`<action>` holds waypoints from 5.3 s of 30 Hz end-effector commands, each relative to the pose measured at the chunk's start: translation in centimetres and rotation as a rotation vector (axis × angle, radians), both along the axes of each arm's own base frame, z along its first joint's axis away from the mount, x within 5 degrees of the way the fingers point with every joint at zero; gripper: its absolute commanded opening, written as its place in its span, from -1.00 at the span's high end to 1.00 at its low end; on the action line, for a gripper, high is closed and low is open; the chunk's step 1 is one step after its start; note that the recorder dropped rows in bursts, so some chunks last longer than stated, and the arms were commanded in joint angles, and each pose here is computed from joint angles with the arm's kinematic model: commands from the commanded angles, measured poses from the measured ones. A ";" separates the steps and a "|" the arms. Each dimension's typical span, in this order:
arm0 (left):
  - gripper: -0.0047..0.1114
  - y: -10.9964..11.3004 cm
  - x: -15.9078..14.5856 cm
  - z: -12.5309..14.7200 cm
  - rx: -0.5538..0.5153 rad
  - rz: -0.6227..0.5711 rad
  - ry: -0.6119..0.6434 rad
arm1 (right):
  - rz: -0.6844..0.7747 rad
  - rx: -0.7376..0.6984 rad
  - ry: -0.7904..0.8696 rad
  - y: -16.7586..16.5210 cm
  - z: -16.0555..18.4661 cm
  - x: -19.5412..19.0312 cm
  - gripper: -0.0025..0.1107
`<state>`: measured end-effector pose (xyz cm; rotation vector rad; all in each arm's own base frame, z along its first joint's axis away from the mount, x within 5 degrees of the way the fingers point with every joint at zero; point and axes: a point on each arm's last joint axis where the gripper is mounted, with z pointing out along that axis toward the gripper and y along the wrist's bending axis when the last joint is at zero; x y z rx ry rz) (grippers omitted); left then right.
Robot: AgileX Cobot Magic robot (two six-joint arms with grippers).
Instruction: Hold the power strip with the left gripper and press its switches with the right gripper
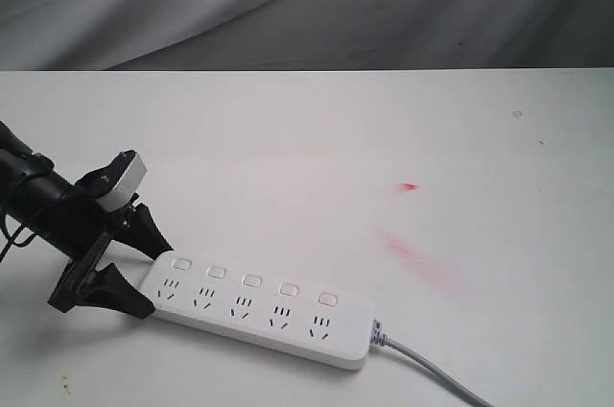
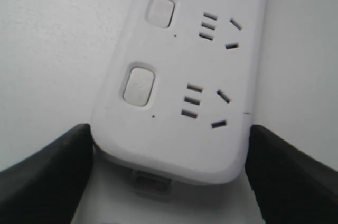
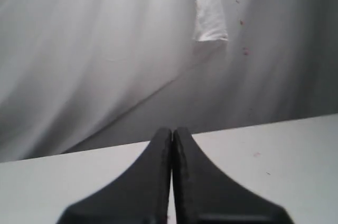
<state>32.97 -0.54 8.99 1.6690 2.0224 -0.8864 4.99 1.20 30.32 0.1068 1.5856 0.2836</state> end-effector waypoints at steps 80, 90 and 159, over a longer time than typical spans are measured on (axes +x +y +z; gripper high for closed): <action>-0.18 0.2 -0.3 -0.8 0.051 -0.013 0.011 | -0.140 -0.181 0.232 -1.4 -12.0 0.4 0.96; -0.18 0.1 -0.1 -0.7 0.035 0.015 0.006 | -0.140 -0.181 0.232 -1.4 -12.0 0.4 0.96; 0.91 -3.6 -32.0 37.0 -0.476 0.927 -0.914 | -0.140 -0.181 0.232 -1.4 -12.0 0.4 0.96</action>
